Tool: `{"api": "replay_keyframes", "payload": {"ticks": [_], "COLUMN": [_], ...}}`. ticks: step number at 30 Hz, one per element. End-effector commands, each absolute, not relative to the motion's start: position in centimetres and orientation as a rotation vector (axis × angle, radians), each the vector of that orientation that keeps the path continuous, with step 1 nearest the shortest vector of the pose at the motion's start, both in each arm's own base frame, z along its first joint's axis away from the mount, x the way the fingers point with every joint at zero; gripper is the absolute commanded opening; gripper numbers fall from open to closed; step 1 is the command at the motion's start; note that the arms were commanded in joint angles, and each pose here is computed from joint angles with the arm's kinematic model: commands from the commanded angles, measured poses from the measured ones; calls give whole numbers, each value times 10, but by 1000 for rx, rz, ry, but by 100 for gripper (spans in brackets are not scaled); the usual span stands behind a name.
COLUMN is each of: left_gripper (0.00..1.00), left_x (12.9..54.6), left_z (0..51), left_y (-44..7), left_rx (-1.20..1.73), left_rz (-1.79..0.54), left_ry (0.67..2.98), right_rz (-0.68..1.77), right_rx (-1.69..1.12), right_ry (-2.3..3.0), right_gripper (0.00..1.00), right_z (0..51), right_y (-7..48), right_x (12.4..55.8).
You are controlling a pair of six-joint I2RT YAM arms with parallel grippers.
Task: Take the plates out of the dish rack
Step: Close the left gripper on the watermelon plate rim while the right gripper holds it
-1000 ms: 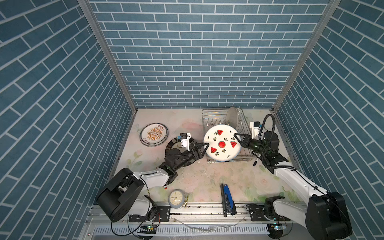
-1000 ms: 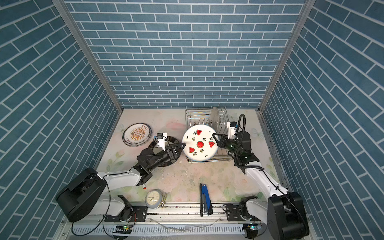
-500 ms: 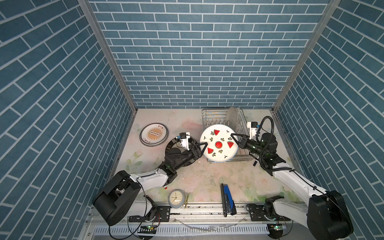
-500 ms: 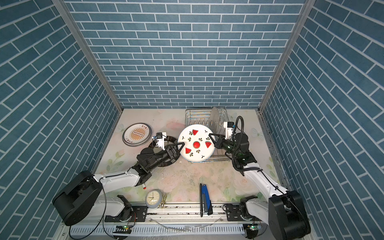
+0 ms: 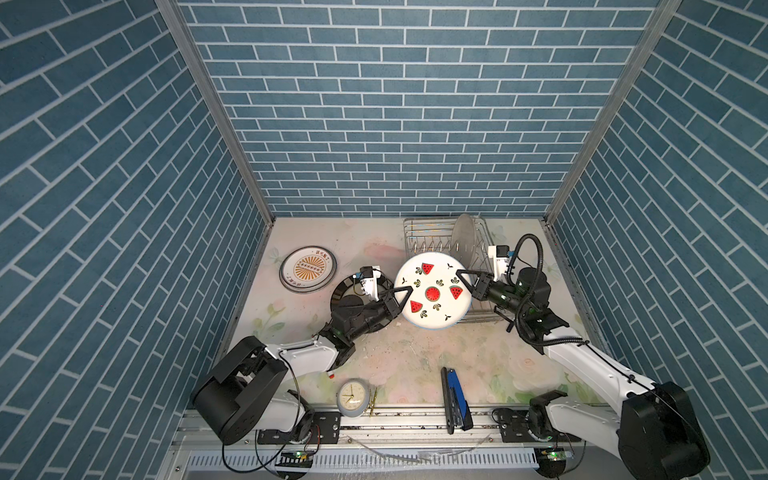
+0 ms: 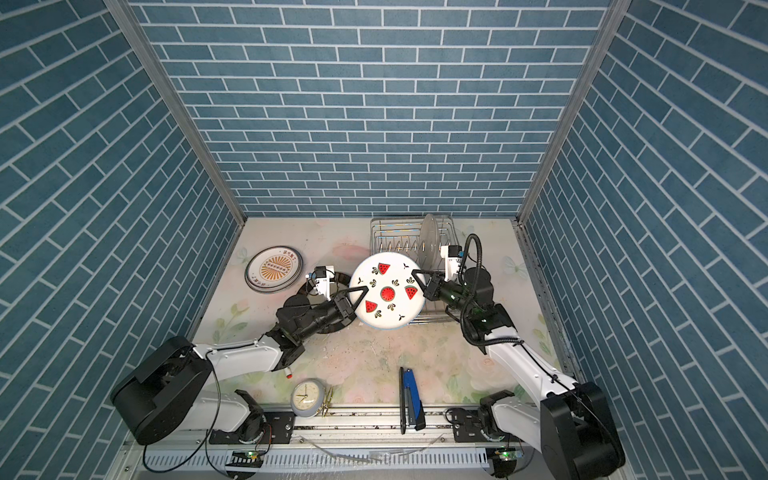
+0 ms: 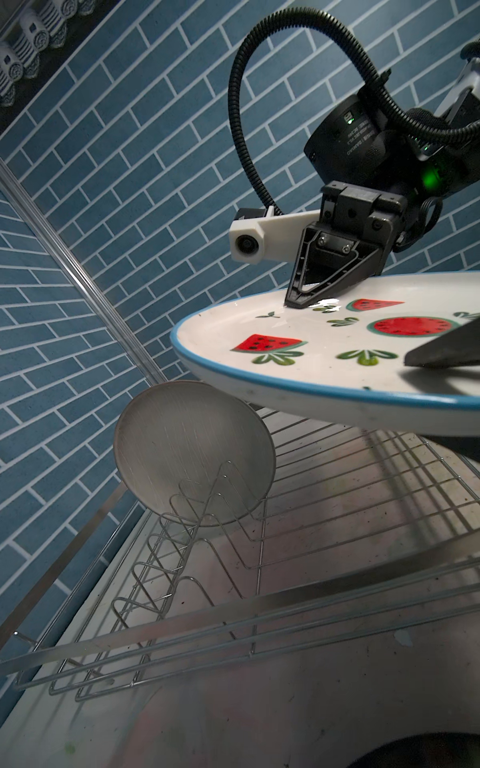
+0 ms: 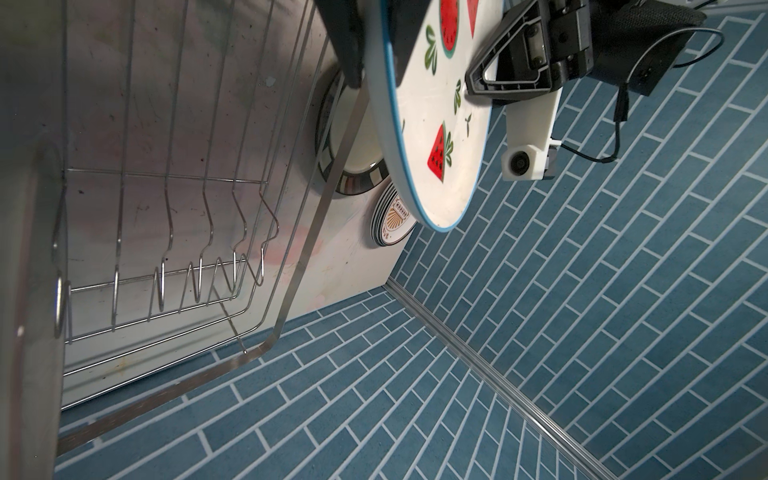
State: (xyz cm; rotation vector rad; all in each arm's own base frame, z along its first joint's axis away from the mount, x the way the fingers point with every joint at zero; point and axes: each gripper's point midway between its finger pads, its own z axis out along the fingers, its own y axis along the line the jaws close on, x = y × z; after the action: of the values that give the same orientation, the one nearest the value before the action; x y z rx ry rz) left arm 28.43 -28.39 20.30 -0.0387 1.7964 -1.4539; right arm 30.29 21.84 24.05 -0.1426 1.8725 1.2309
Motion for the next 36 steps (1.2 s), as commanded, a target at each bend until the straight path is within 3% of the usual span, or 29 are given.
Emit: {"api": "replay_keyframes", "payload": {"ticks": [1,5,9,16,27,36], "left_gripper": [22,33,34,21,7,1], "left_x": [275,274,272,268,274,284], "left_z": [224,222,224,227,221,220], "left_y": [-294,-297,-300,-300,-298,-290], "left_rx": [60,73,95,119,81,-1], "left_rz": [-1514,-1523,-1540,-1559,-1567,-1596], "left_ry": [1728,1745,1745,1739,1751,1717], "right_rz": [1111,1061,1031,880,1015,1127], "right_rx": [-171,-155,-160,-100,-172,-247], "right_ry": [1781,1789,1785,1840,1835,1838], "right_gripper": [0,0,0,0,0,16], "right_z": [262,257,260,250,243,240], "right_y": [213,210,208,193,216,231], "right_x": [310,316,319,332,332,321]}}
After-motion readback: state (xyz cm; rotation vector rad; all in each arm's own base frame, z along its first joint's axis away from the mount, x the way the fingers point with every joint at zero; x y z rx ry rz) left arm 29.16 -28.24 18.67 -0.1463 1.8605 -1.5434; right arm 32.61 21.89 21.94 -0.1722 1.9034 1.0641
